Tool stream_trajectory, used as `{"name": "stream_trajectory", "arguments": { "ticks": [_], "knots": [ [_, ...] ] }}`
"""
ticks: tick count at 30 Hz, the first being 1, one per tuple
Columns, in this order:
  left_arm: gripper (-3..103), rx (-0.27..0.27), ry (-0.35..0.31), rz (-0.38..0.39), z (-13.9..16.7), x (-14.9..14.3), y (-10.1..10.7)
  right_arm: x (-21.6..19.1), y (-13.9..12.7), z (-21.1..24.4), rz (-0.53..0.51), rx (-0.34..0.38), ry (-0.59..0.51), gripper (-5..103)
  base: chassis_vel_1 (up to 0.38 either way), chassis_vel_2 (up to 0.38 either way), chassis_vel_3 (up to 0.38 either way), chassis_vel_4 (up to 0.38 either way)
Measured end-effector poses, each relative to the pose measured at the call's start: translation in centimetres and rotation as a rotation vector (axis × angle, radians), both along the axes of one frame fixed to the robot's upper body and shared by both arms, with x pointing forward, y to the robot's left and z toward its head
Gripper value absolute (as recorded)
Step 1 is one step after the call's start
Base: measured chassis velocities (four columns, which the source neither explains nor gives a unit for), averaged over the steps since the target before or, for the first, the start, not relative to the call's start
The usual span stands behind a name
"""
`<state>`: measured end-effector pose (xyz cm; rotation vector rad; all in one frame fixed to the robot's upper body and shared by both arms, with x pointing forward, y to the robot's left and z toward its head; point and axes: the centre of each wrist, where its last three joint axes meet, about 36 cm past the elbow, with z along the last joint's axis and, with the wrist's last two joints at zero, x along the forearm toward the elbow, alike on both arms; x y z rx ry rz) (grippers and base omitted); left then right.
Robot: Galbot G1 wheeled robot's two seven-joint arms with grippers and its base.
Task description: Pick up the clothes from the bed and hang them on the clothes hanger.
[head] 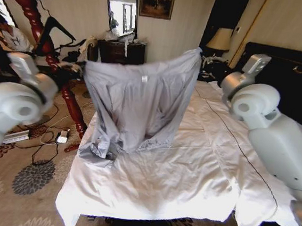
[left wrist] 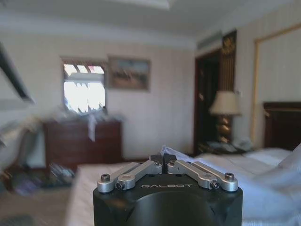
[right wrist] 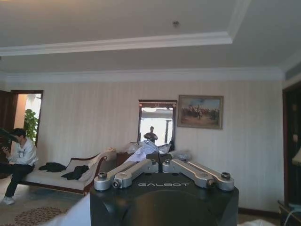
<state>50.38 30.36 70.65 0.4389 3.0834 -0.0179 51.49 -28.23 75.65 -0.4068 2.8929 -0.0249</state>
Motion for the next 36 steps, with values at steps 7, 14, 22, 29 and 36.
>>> {"name": "stream_trajectory", "arguments": {
  "ticks": [7,14,22,29,36],
  "knots": [
    [0,0.002,-0.084,-0.045,4.6,9.7,-6.2,4.5,-1.0,-3.3,-0.060,0.028,0.081,0,-0.025,-0.023,-0.005,-0.012],
    [0,-0.032,-0.168,-0.069,12.3,19.8,-12.8,10.7,-6.1,-4.3,-0.205,0.047,0.105,0,0.007,0.004,0.003,-0.003],
    [0,-0.044,-0.261,-0.077,19.5,20.3,-14.2,14.5,-5.3,4.8,-0.198,0.103,-0.011,0,-0.013,-0.005,0.002,0.000],
    [0,-0.013,-0.322,-0.084,21.1,13.8,-11.6,9.6,-4.8,7.8,-0.128,0.143,-0.060,0,0.000,0.000,0.000,0.000],
    [0,0.021,-0.330,-0.095,19.8,5.4,-8.5,0.0,-5.5,6.3,-0.085,0.112,-0.068,0,0.000,0.000,0.000,0.000]
  ]
}}
